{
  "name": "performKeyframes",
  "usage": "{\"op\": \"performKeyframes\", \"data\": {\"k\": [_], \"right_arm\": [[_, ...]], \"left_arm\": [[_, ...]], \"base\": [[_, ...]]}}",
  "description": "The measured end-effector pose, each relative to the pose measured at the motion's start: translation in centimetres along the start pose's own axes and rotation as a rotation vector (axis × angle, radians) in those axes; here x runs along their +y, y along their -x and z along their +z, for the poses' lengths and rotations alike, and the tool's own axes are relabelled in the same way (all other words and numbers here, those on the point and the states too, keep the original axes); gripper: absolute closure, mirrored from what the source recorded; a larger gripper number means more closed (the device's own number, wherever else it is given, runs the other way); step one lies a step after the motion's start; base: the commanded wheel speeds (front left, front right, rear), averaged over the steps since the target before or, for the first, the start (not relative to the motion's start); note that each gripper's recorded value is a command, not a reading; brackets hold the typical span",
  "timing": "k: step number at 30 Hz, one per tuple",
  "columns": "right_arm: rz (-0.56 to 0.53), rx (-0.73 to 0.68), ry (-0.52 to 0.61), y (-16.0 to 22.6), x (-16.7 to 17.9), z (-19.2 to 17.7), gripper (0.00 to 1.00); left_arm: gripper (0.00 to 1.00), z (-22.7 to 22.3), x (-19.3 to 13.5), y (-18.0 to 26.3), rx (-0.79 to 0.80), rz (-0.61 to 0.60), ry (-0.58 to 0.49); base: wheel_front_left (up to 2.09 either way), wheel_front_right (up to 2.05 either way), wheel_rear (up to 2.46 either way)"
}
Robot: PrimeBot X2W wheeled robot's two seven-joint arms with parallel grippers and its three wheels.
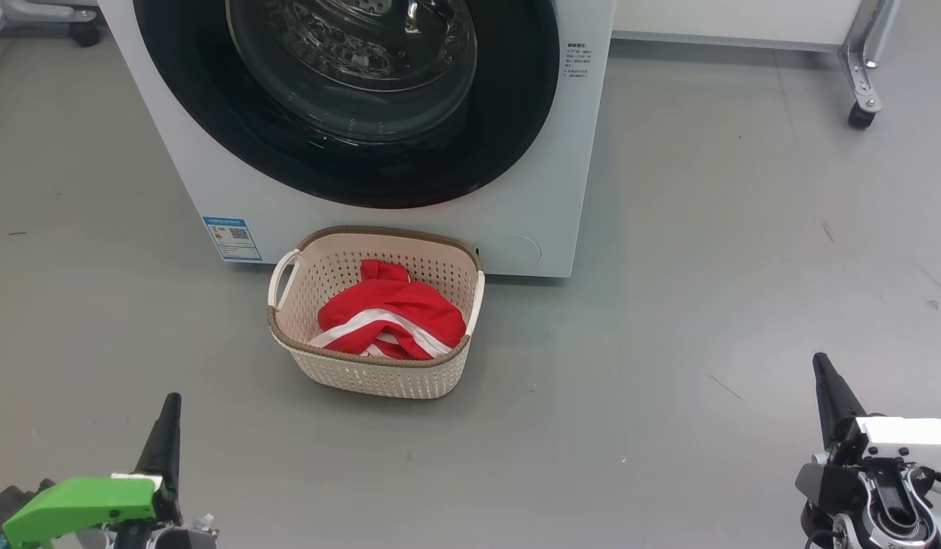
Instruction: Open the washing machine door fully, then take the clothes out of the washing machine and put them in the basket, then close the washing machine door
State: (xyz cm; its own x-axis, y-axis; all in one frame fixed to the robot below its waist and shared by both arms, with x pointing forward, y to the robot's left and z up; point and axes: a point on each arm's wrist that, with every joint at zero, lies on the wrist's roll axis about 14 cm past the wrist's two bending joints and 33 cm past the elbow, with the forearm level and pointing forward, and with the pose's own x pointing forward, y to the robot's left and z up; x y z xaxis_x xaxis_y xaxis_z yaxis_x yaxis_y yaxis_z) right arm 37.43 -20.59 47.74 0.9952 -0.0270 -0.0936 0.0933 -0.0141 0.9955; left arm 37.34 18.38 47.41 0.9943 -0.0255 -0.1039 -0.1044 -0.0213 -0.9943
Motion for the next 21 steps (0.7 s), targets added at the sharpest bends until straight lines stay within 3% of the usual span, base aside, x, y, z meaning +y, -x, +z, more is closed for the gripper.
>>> {"op": "performKeyframes", "data": {"k": [21], "right_arm": [[0.001, 0.0, -0.004, 0.0, 0.02, -0.02, 1.0]], "left_arm": [[1.0, 0.03, 0.03, 0.0, -0.001, 0.001, 0.0]], "base": [[0.0, 0.0, 0.0]]}}
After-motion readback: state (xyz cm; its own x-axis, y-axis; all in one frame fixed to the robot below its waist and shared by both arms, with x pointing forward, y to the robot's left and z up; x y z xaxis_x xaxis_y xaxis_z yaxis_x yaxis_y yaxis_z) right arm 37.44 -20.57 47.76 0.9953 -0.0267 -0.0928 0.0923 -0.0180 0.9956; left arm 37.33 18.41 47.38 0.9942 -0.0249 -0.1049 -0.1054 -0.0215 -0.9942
